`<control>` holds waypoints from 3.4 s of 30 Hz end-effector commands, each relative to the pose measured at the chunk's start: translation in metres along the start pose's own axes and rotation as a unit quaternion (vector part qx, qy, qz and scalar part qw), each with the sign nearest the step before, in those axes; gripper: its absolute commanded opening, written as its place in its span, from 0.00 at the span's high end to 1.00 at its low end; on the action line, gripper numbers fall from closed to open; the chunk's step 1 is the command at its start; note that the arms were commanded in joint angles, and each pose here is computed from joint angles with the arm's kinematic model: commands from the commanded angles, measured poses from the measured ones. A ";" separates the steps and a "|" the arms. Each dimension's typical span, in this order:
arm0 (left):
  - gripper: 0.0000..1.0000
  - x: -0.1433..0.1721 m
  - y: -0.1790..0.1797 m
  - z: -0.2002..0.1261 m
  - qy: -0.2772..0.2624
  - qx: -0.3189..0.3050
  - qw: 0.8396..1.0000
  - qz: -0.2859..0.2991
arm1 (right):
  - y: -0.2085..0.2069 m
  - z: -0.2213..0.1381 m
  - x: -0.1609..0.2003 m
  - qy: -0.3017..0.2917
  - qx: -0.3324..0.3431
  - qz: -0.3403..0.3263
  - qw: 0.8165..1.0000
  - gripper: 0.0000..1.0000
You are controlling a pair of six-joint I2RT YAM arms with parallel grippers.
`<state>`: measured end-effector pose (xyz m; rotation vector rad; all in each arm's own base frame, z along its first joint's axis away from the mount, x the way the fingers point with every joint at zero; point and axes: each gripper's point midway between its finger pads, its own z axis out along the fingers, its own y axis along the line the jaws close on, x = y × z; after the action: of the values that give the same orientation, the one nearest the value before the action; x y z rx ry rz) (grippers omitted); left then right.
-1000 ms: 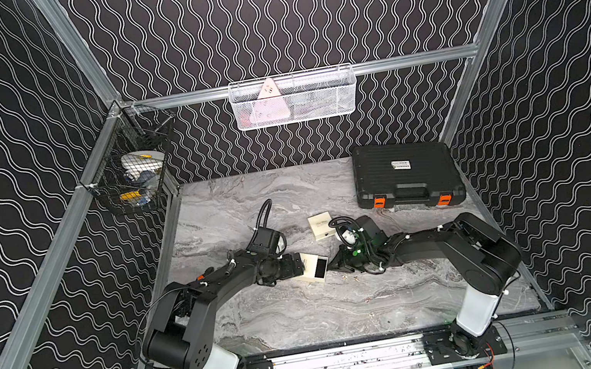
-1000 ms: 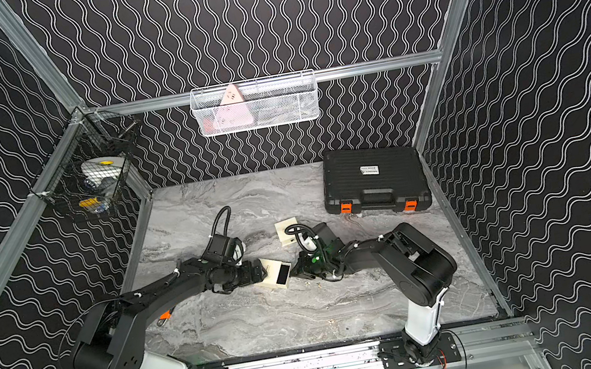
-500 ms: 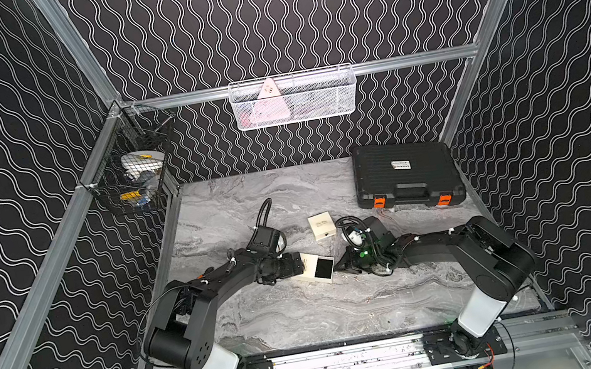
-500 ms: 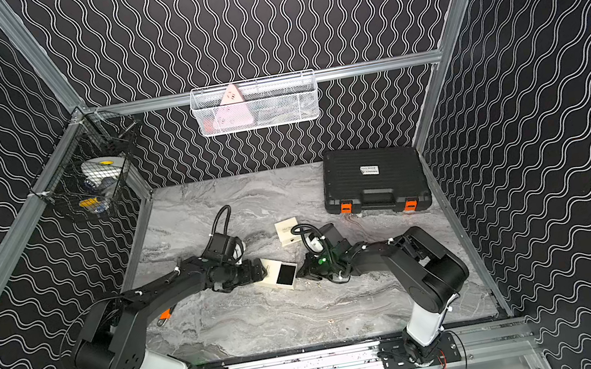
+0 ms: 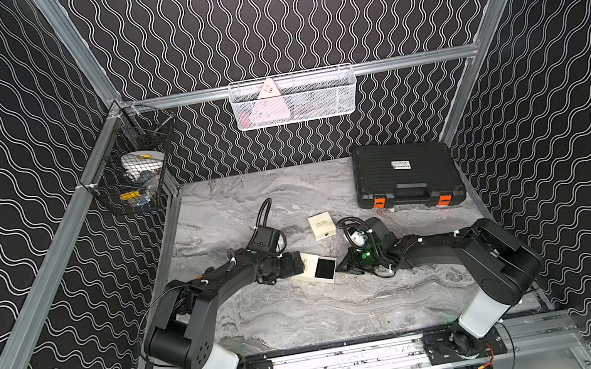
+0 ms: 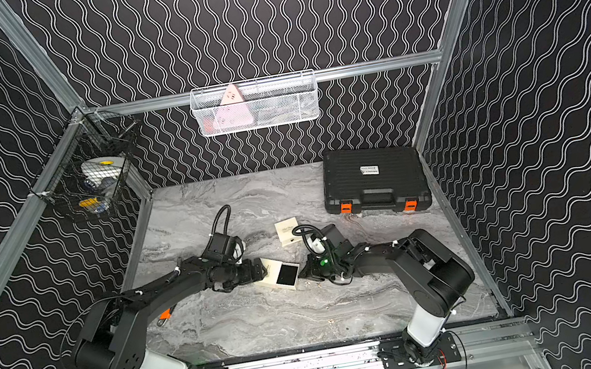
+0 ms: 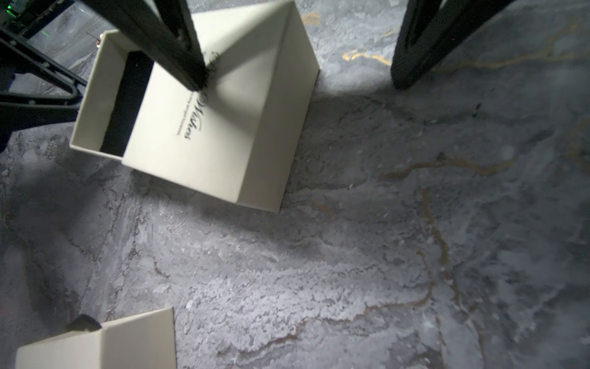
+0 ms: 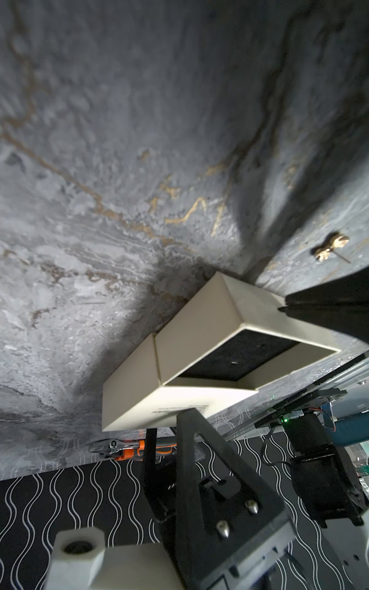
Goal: Place the earrings into the drawer-style jewelry box
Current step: Open the drawer in the jewelry box, then adjust the jewelry box at the center of the board.
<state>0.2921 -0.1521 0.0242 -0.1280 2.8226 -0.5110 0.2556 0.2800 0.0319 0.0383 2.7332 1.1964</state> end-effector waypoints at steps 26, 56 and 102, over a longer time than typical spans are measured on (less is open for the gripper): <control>0.01 -0.033 -0.004 -0.077 -0.077 -0.052 0.996 0.009 | 0.026 -0.036 -0.029 -0.046 0.035 -0.061 0.996 0.60; 0.01 -0.020 -0.031 -0.021 -0.041 0.046 0.998 -0.008 | 0.049 0.023 0.005 0.054 -0.026 -0.084 0.995 0.46; 0.01 0.013 -0.017 -0.050 -0.003 0.030 0.999 0.033 | -0.001 -0.010 0.014 0.065 0.335 -0.244 0.908 0.81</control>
<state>0.2675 -0.1524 0.0729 -0.0486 2.7945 -0.5730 0.2387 0.2725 0.0369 -0.6211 2.8638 0.1241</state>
